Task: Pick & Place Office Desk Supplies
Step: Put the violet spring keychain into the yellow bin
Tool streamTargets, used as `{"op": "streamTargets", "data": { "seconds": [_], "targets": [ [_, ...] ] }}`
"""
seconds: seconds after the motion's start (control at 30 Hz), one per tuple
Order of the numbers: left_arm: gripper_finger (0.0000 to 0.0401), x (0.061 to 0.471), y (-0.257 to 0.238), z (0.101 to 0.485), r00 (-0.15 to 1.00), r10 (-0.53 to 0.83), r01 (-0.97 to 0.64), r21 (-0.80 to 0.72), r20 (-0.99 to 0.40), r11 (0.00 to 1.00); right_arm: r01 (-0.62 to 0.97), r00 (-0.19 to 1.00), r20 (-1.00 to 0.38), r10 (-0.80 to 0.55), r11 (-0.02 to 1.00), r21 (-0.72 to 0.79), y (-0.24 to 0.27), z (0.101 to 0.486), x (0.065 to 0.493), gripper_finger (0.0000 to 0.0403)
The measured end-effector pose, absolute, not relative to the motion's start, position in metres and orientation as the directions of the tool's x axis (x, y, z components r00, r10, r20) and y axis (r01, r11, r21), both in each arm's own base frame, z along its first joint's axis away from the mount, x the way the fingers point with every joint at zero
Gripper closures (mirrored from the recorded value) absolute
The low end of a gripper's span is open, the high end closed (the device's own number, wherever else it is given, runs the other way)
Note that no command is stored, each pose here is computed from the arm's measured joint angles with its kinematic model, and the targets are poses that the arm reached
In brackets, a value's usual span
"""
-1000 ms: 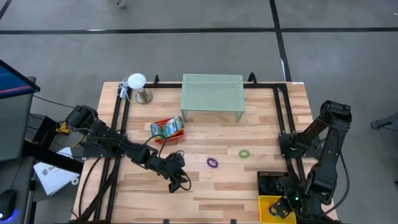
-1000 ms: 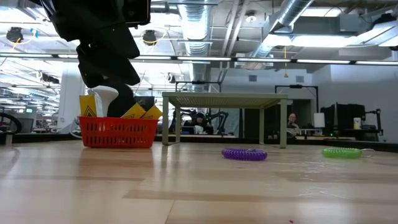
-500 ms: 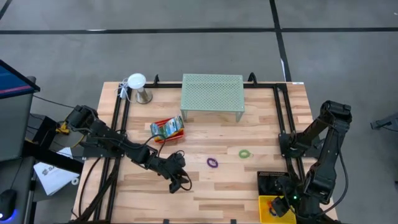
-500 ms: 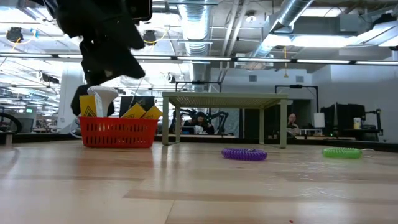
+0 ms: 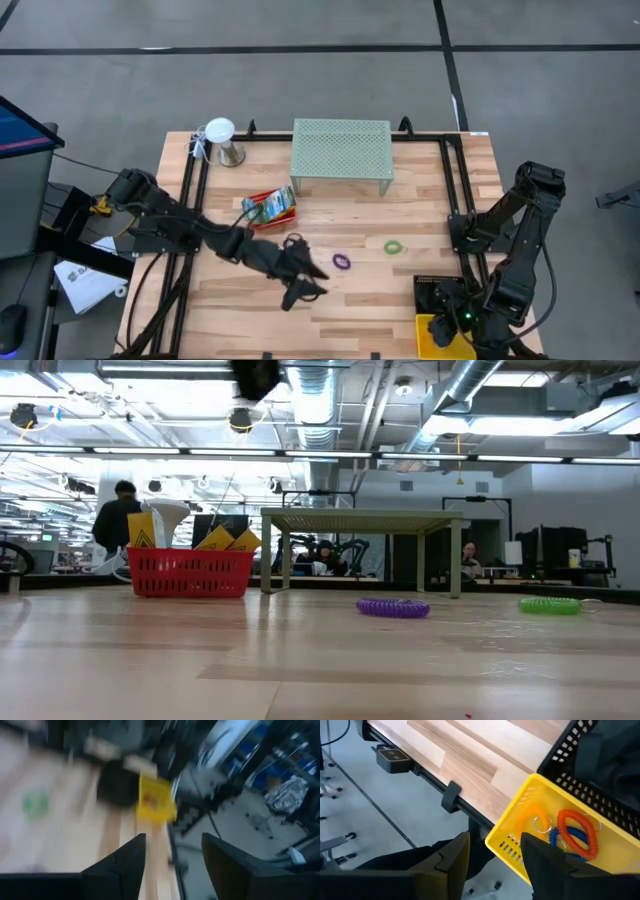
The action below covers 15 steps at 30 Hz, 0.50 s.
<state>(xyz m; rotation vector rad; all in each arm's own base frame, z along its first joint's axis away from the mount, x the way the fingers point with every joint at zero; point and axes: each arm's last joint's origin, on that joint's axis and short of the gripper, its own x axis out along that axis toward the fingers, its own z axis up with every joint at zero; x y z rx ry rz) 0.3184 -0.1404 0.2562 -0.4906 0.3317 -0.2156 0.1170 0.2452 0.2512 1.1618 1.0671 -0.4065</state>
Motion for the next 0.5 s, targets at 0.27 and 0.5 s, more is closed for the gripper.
{"op": "streamTargets", "data": {
  "seconds": [0.27,0.5],
  "targets": [
    [0.0167,0.345,-0.103,0.319,0.931,-0.159,0.068,-0.272,-0.329,0.960,0.724,0.505,-0.829,0.239,0.406,0.558,0.244,0.252,0.123,0.0230],
    [0.0140,0.356,-0.073,0.307,0.849,-0.101,-0.012,-0.211,-0.519,0.977,0.723,0.504,-0.830,0.237,0.410,0.556,0.244,0.252,0.123,0.0230]
  ]
}}
